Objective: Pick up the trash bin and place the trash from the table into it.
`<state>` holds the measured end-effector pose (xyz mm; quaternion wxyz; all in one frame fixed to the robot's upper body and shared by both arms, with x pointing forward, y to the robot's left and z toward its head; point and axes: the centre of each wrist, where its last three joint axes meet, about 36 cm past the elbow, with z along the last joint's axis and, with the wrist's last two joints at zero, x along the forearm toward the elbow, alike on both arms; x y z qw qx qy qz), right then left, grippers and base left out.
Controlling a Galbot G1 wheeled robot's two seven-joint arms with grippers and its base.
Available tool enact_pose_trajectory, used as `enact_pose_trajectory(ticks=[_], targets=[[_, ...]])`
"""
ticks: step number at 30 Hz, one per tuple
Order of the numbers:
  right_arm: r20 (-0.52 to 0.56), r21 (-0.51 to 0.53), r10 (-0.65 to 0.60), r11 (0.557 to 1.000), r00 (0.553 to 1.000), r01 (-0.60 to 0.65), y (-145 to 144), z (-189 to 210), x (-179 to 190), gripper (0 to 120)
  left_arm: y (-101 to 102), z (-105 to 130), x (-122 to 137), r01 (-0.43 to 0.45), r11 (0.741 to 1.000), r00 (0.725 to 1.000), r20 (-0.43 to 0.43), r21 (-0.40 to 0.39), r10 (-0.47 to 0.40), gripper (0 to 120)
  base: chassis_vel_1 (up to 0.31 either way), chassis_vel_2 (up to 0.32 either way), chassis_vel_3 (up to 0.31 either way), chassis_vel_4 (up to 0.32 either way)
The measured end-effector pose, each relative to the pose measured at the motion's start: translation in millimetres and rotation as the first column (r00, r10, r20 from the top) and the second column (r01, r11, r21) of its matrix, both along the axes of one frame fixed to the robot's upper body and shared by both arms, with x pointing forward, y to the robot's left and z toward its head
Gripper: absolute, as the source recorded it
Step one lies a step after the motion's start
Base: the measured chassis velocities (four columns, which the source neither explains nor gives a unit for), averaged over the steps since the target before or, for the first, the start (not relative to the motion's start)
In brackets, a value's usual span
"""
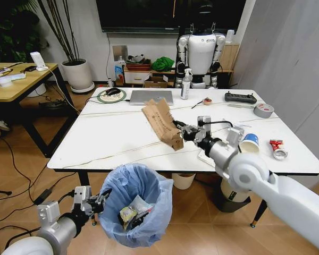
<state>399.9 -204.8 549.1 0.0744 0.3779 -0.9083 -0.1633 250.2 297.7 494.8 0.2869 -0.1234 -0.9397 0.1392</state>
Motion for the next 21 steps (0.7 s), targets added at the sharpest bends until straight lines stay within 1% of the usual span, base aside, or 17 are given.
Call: enact_pose_trajectory(ticks=[2, 3, 5, 7, 9, 14, 21], targets=[[0.009, 0.006, 0.036, 0.999, 0.999, -0.036, 1.3, 0.5, -8.6, 0, -0.4, 0.3, -0.5, -0.001, 1.0, 1.0, 0.001, -0.001, 0.001, 0, 0.0, 0.0, 0.0, 0.0], [0.018, 0.015, 0.081, 0.997, 0.997, -0.081, 3.1, 0.8, -17.2, 0, -0.8, 0.7, -0.7, -0.002, 1.0, 1.0, 0.002, -0.003, 0.002, 0, 0.0, 0.0, 0.0, 0.0], [0.026, 0.027, 0.124, 0.992, 0.992, -0.125, 5.4, 0.7, -24.4, 0, -1.0, 1.0, -0.9, -0.005, 1.0, 1.0, 0.004, -0.005, 0.005, 0, 0.0, 0.0, 0.0, 0.0], [0.03, 0.033, 0.14, 0.989, 0.99, -0.141, 6.3, 0.5, -26.4, 0, -1.2, 1.1, -1.1, -0.006, 1.0, 1.0, 0.005, -0.006, 0.006, 0, 0.0, 0.0, 0.0, 0.0], [0.046, 0.056, 0.204, 0.977, 0.978, -0.206, 11.0, -2.6, -33.6, 0, -2.0, 1.6, -1.9, -0.009, 1.0, 1.0, 0.005, -0.01, 0.009, 0, 0.0, 0.0, 0.0, 0.0], [0.083, 0.083, 0.279, 0.955, 0.957, -0.286, 17.7, -14.5, -37.5, 0, -2.4, 1.9, -2.3, -0.009, 1.0, 1.0, 0.005, -0.01, 0.009, 0, 0.0, 0.0, 0.0, 0.0], [0.128, 0.12, 0.342, 0.926, 0.931, -0.357, 28.4, -35.7, -32.4, 0, -2.4, 2.1, -2.4, -0.01, 1.0, 1.0, 0.004, -0.01, 0.01, 0, 0.0, 0.0, 0.0, 0.0]])
